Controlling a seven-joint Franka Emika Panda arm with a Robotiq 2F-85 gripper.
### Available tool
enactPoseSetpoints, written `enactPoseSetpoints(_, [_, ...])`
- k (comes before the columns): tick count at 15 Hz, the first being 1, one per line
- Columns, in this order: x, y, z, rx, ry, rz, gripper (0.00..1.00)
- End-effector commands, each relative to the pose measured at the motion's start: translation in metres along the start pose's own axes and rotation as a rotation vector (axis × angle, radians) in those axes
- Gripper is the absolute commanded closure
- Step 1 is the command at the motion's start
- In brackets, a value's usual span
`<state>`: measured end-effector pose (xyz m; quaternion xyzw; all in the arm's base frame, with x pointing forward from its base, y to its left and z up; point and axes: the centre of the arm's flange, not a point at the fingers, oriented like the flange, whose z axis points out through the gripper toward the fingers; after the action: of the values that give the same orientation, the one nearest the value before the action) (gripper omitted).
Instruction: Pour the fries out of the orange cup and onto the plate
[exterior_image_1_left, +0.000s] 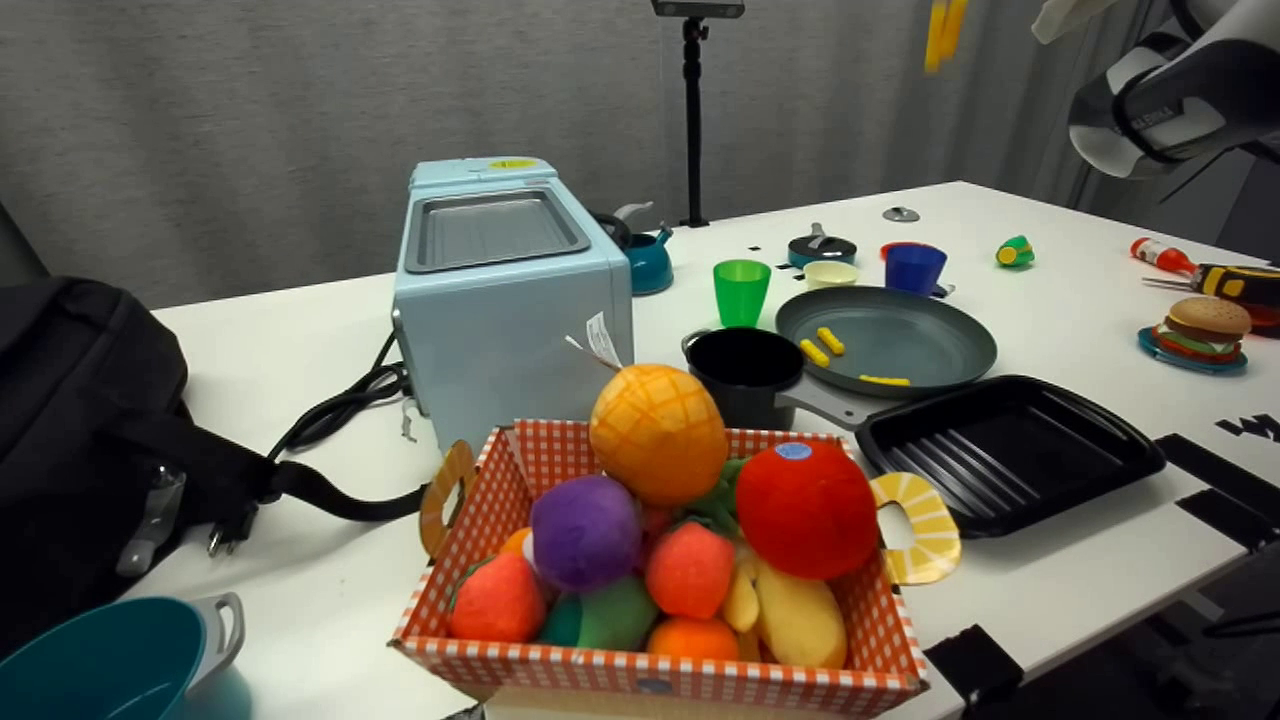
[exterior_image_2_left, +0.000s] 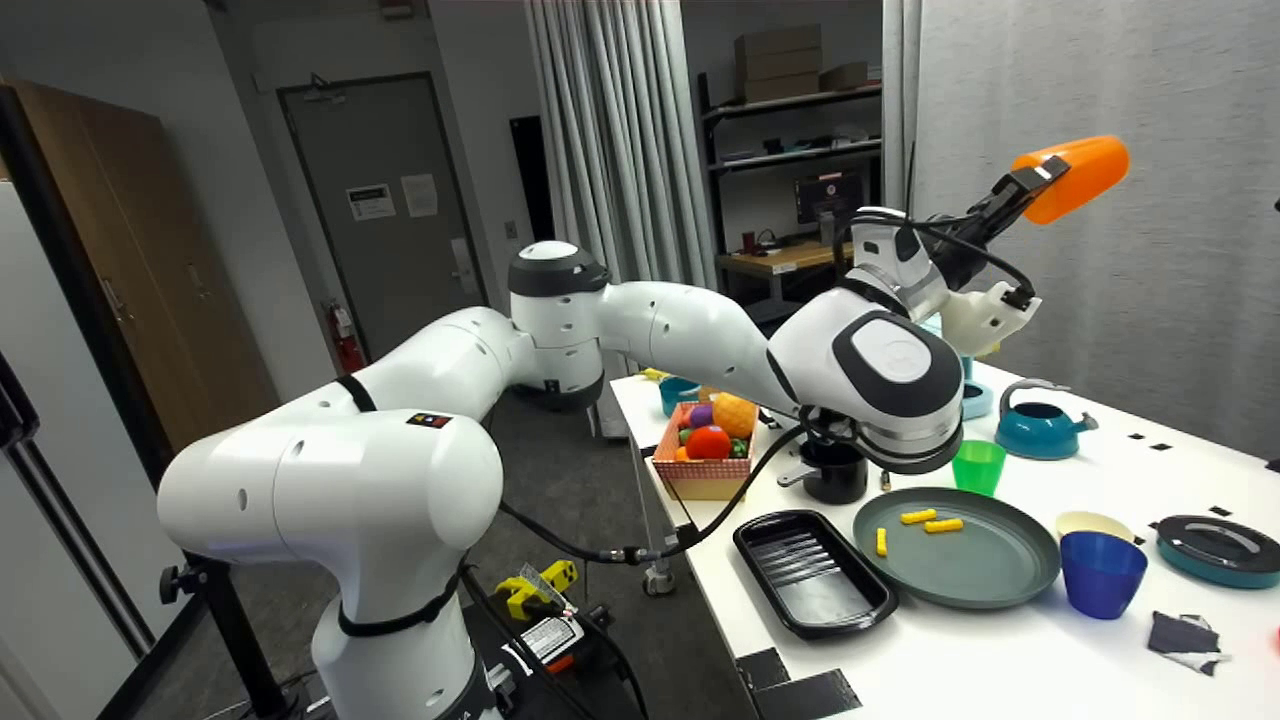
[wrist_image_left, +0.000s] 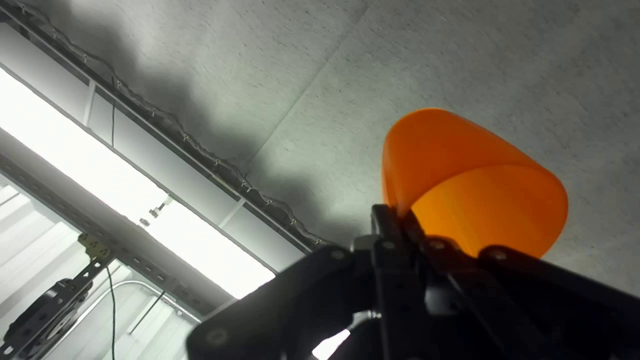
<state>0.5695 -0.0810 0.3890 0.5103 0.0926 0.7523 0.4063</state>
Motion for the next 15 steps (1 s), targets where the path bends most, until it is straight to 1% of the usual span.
enactPoseSetpoints(1, [-0.007, 0.013, -0.008, -0.028, 0.071, -0.002, 0.99])
enactPoseSetpoints(4, [-0.009, 0.015, -0.008, -0.045, 0.069, -0.007, 0.99])
enactPoseSetpoints(8, [-0.013, 0.021, 0.002, -0.082, 0.019, -0.011, 0.99])
enactPoseSetpoints(11, [-0.028, 0.035, 0.020, -0.129, -0.106, -0.029, 0.99])
enactPoseSetpoints(15, [-0.049, 0.068, 0.059, -0.171, -0.342, -0.001, 0.99])
